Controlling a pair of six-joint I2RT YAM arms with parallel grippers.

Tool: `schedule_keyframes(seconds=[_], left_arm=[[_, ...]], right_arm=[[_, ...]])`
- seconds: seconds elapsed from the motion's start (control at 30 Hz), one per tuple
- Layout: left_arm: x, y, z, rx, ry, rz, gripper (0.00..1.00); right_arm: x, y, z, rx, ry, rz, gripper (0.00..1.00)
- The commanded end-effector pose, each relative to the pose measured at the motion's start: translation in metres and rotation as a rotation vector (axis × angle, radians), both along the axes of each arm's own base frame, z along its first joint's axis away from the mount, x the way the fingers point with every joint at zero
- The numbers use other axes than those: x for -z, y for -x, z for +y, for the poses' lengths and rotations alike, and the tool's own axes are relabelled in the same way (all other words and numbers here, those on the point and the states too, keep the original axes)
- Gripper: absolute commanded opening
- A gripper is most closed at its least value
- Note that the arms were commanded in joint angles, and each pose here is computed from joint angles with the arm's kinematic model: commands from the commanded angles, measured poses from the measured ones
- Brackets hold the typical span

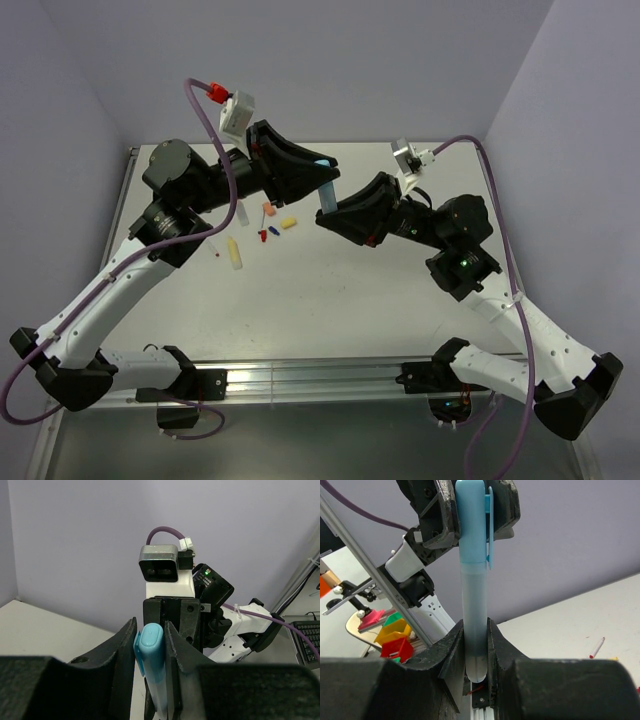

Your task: Insert the pens into the pen caps

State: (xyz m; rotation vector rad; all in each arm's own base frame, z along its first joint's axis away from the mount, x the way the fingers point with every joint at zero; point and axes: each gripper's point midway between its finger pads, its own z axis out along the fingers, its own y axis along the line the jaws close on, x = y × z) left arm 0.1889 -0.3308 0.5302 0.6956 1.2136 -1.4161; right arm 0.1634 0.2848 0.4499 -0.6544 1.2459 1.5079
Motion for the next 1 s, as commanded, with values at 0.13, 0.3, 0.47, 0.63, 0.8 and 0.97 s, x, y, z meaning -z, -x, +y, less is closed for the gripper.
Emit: schedule_keyframes(seconds=[0.13,0.3,0.47,0.63,0.8,0.97], left_arm=[[0.019,0.014,-0.009,0.108,-0.031,-0.01,0.0],[0.057,0.012,-0.015,0.13,-0.08,0.035,0.0],[0.093,0.017,-0.022,0.17,-0.133,0.065,0.0],[0.115,0.028,-0.03,0.218,-0.173,0.066,0.0],[0.127,0.018,-0.037,0.174,-0.199,0.105,0.0],[0.128,0.003,-0.046,0.117,-0.197,0.149,0.0]], right_arm=[[-0.027,-0.007,-0.004,0.036,-0.041,-0.053,0.0],[-0.048,-0.013,-0.014,0.055,-0.061,-0.083,0.0],[-0.063,-0.021,-0.021,0.048,-0.085,-0.09,0.0],[-0.075,-0.025,-0.037,-0.024,-0.152,-0.077,0.0],[-0.073,-0.034,-0.037,-0.041,-0.148,-0.059,0.0],[-0.062,-0.045,-0.031,0.028,-0.091,-0.037,0.0]])
